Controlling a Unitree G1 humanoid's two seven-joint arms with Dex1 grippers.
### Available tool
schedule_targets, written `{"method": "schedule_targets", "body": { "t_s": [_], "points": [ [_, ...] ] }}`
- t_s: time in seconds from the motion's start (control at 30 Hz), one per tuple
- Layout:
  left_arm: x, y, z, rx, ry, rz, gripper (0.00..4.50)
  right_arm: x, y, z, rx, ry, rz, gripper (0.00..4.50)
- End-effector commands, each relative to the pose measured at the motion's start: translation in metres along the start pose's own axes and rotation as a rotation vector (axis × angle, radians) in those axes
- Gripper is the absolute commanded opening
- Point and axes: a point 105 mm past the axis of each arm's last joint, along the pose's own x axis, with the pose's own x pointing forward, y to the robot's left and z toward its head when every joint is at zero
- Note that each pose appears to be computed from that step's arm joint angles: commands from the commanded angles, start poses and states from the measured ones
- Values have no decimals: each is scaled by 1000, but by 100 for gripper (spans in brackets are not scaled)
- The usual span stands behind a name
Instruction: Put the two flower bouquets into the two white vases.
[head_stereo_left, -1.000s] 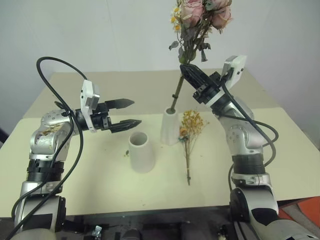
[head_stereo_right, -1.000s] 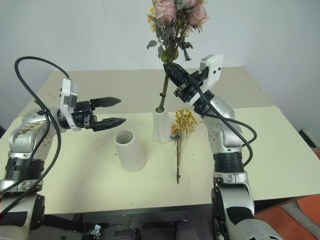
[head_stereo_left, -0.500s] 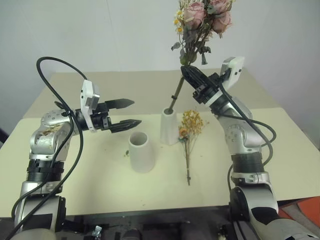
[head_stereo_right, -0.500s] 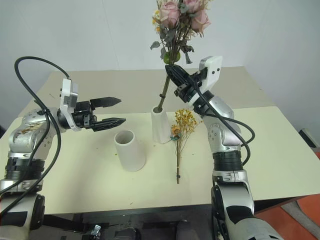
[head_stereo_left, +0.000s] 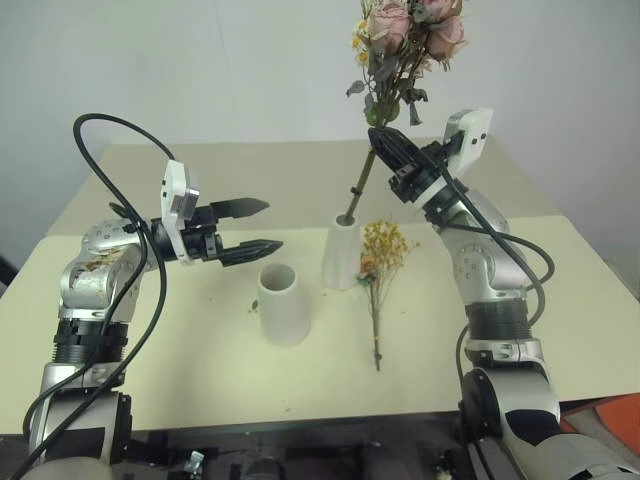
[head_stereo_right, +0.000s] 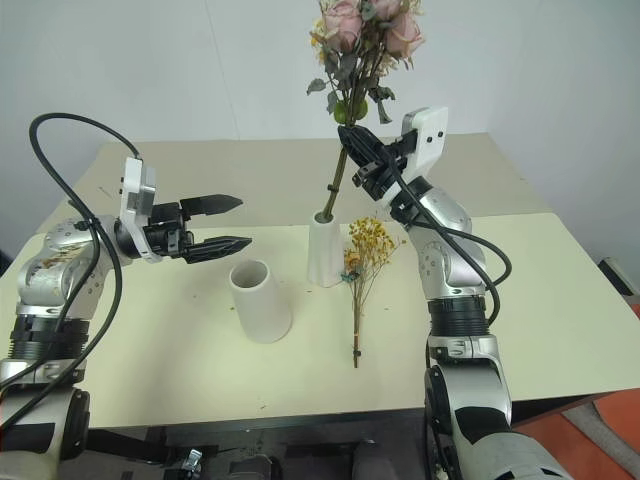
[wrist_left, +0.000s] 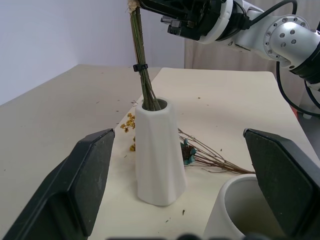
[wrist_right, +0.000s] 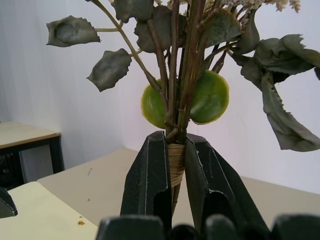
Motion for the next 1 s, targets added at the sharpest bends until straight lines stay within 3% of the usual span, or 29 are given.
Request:
{"method": "schedule_targets", "body": {
  "t_s": [0.03,0.4,1.0],
  "points": [
    [-2,-2,12,45,-20,-6,450,4,-1,23,-37,-67,1,25],
    [-1,-2,11,38,-20,-9,450,5,2,29,-37,-82,9,25],
    [-1,-2,11,39,-16,-5,450,-2,33,7,-49,-32,106,25]
  ]
}}
